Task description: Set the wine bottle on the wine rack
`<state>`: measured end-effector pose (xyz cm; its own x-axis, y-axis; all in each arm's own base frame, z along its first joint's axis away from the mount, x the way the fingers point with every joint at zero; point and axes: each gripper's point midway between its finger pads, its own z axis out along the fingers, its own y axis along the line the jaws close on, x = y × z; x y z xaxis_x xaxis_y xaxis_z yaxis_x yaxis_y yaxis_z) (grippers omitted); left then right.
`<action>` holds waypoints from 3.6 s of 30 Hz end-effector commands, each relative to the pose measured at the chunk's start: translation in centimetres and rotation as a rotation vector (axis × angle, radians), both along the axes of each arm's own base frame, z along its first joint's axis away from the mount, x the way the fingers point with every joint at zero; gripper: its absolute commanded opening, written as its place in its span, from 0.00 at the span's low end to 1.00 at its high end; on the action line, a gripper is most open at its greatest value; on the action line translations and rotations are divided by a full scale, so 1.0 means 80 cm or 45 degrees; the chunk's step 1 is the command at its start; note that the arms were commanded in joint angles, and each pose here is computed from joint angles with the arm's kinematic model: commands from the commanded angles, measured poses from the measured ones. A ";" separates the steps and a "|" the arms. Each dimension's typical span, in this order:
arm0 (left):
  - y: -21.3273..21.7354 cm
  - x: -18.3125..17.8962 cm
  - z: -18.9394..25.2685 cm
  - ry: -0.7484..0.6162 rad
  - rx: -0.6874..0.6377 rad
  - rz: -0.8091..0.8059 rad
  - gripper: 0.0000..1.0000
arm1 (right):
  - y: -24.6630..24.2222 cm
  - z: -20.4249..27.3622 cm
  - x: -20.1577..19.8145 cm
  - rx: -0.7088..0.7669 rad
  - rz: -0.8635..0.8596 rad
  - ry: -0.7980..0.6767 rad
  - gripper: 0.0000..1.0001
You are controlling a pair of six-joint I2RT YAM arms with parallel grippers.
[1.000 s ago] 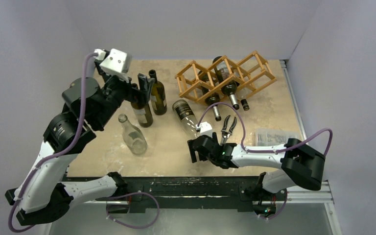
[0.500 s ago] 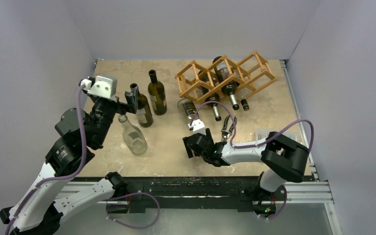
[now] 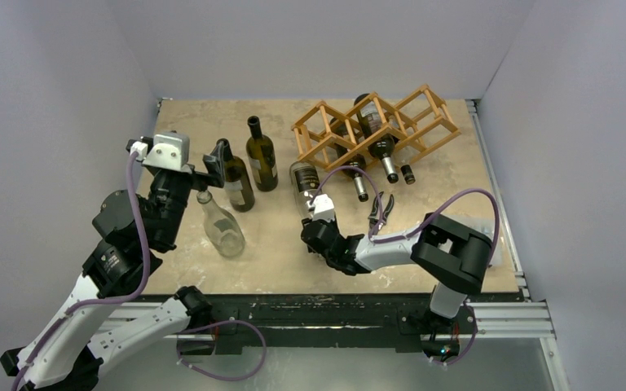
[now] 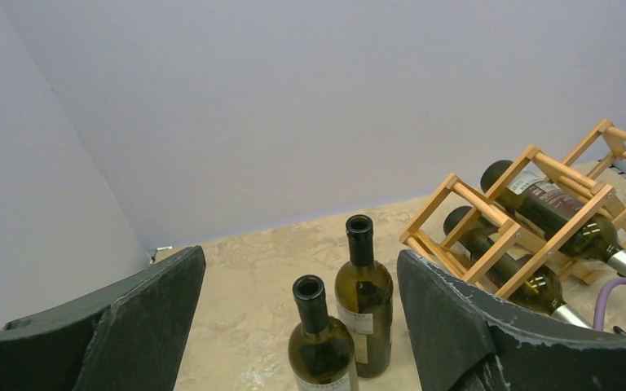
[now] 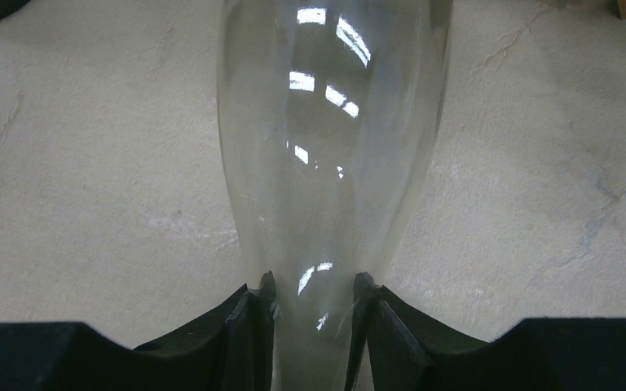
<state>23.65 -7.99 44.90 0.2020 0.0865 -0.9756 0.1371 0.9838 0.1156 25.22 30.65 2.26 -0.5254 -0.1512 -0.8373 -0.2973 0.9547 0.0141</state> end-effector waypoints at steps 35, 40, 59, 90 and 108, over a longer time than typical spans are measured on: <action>-0.011 0.005 0.004 0.020 -0.069 -0.038 0.85 | -0.038 0.181 -0.040 0.332 0.179 -0.164 0.00; -0.011 0.005 0.004 0.022 -0.072 -0.040 0.85 | -0.045 0.224 -0.049 0.467 0.210 -0.230 0.00; -0.013 0.004 0.004 0.025 -0.075 -0.048 0.84 | -0.067 0.391 -0.045 0.543 0.259 -0.524 0.00; -0.019 0.003 0.004 0.029 -0.072 -0.087 0.84 | -0.262 0.464 0.161 0.296 -0.044 -0.476 0.00; -0.022 0.003 0.003 0.035 -0.077 -0.102 0.84 | -0.301 0.424 0.212 0.562 0.108 -0.283 0.00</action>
<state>24.16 -9.85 43.45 0.1486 0.0573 -0.9872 0.2087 0.9740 0.0879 39.99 4.85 25.85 -0.6159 0.2386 -0.7508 -0.1650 0.8928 0.4191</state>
